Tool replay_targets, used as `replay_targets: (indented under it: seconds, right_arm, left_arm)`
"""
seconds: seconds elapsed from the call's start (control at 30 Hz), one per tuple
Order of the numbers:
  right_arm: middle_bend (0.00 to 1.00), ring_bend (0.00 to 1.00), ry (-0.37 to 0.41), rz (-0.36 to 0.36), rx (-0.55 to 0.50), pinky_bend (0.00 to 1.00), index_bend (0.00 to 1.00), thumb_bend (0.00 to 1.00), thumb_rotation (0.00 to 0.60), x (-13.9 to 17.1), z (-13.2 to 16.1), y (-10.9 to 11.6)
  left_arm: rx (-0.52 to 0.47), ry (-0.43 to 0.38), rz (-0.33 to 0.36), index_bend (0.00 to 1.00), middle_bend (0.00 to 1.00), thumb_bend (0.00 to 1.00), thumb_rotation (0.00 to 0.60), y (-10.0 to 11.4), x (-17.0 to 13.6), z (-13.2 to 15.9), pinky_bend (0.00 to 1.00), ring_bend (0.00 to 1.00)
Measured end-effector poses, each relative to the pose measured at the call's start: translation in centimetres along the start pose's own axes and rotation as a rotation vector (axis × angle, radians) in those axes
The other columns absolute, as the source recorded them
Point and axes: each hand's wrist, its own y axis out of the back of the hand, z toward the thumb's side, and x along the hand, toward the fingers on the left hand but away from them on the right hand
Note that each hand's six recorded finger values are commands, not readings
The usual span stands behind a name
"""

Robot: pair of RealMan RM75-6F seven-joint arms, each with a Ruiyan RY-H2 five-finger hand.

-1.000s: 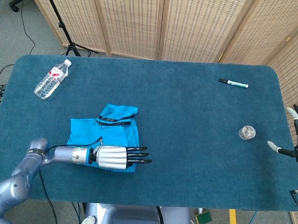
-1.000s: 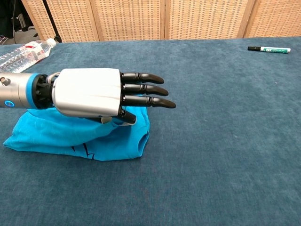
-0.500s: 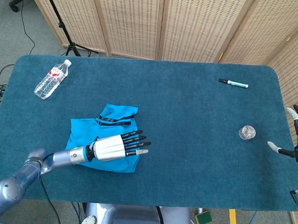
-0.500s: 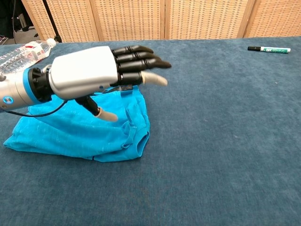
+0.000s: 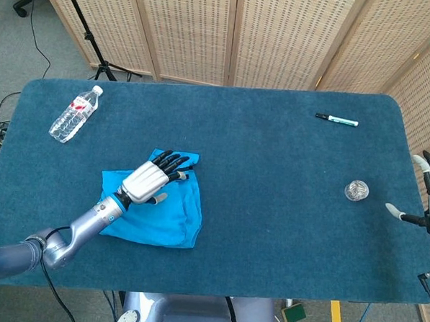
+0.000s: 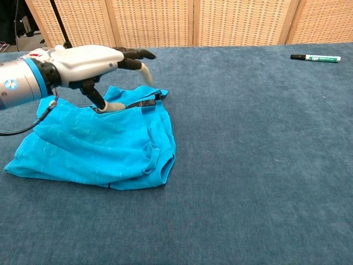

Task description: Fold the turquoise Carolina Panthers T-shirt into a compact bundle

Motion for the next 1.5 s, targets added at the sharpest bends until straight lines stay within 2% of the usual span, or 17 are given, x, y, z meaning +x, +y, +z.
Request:
replay_targets:
  seconds: [0.2, 0.4, 0.7, 0.83, 0.93, 1.3, 1.5]
  right_arm:
    - [0.0, 0.0, -0.004, 0.003, -0.001, 0.0, 0.0, 0.0, 0.6, -0.1, -0.1, 0.0]
    - [0.0, 0.0, -0.008, 0.004, -0.003, 0.0, 0.0, 0.0, 0.6, -0.2, -0.2, -0.1]
    - [0.0, 0.0, -0.008, 0.005, -0.002, 0.0, 0.0, 0.0, 0.6, -0.2, -0.3, -0.1]
    - [0.0, 0.0, -0.009, 0.003, -0.004, 0.0, 0.0, 0.0, 0.6, -0.2, -0.3, 0.0]
    - [0.0, 0.0, -0.009, 0.003, -0.006, 0.0, 0.0, 0.0, 0.6, -0.2, -0.3, 0.1]
    - [0.0, 0.0, -0.01, 0.004, -0.004, 0.0, 0.0, 0.0, 0.6, -0.2, -0.4, 0.0]
    - [0.0, 0.0, -0.012, 0.004, -0.003, 0.0, 0.0, 0.0, 0.6, -0.2, -0.4, 0.1]
  left_arm:
    - [-0.034, 0.181, -0.063, 0.39, 0.0, 0.35, 0.6, 0.6, 0.3, -3.2, 0.0, 0.0]
    - [-0.034, 0.254, -0.099, 0.39, 0.0, 0.34, 0.6, 0.3, 0.4, -4.5, 0.0, 0.0]
    - [-0.069, 0.294, -0.17, 0.39, 0.0, 0.33, 0.6, -1.6, 0.8, -4.6, 0.0, 0.0]
    - [-0.101, 0.297, -0.215, 0.39, 0.0, 0.24, 0.6, -2.5, 0.9, -4.1, 0.0, 0.0]
    - [-0.119, 0.301, -0.233, 0.39, 0.0, 0.22, 0.6, -2.6, 1.0, -3.8, 0.0, 0.0]
    - [-0.103, 0.319, -0.25, 0.39, 0.0, 0.26, 0.6, -3.0, 2.0, -3.4, 0.0, 0.0]
    - [-0.117, 0.338, -0.288, 0.39, 0.0, 0.26, 0.6, -3.5, 2.4, -3.4, 0.0, 0.0]
